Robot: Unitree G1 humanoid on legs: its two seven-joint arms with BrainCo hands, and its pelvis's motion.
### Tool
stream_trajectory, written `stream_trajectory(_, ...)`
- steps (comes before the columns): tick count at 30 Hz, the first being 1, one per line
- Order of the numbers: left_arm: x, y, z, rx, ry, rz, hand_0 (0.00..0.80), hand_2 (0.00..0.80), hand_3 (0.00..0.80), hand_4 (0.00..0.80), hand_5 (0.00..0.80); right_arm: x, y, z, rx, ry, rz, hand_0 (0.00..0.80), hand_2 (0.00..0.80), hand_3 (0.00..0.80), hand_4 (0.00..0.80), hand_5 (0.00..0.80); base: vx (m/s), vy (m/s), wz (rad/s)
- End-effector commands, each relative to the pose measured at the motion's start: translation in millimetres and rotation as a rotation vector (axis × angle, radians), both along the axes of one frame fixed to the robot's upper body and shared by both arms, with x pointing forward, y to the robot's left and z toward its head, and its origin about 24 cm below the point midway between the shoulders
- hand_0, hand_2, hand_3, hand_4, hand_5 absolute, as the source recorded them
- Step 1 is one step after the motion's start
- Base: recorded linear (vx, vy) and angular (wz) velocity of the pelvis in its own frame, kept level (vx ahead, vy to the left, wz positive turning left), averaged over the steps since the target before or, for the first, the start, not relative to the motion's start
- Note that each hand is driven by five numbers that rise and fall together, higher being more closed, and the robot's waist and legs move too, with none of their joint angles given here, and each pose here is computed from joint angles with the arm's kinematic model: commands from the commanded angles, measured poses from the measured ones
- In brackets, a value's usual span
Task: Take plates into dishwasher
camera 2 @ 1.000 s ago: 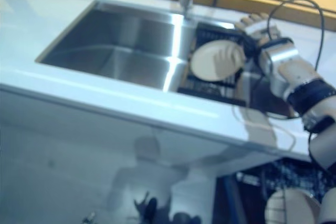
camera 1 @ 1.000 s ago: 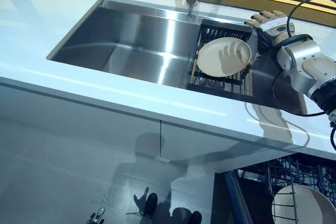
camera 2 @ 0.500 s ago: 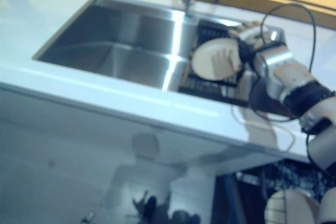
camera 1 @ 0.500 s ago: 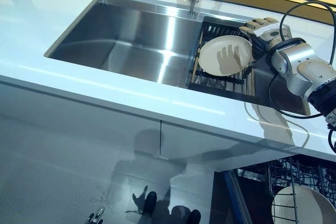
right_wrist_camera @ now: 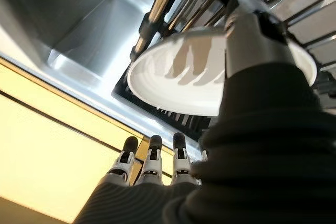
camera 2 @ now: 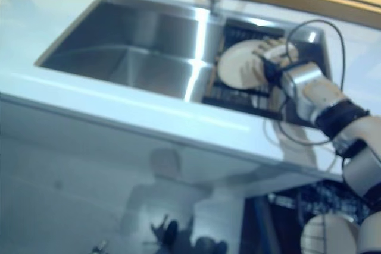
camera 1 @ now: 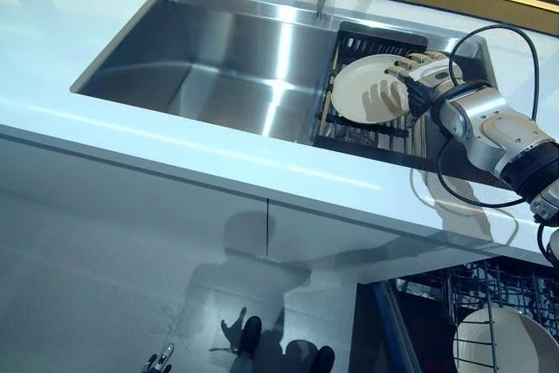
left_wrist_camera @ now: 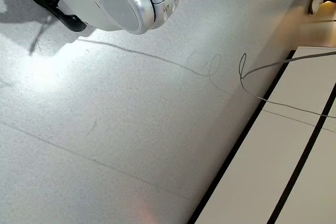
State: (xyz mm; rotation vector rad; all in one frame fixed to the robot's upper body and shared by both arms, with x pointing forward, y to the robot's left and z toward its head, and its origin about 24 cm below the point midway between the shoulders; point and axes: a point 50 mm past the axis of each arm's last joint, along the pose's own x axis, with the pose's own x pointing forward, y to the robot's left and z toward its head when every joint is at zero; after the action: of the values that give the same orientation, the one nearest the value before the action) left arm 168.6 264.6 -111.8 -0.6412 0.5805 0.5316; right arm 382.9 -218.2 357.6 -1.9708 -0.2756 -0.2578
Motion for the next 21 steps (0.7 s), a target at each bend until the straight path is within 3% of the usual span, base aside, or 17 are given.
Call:
stream_trajectory(1,-1.6,3.4,1.9,0.043,-0.006,-0.028,0.000,0.000,0.000,0.000,0.000,-8.2,1.6,22.1,-0.052,-0.081,-0.004,0.000,0.000,0.000,0.000,0.000,0.000,0.000,0.00)
stream_trajectory(21,-0.7,2.1,1.5,0.017,-0.029,0.009,0.000,0.000,0.000,0.000,0.000,-3.7,11.2,-4.6,-0.237,0.013,-0.004,0.000,0.000,0.000,0.000,0.000,0.000,0.000,0.00)
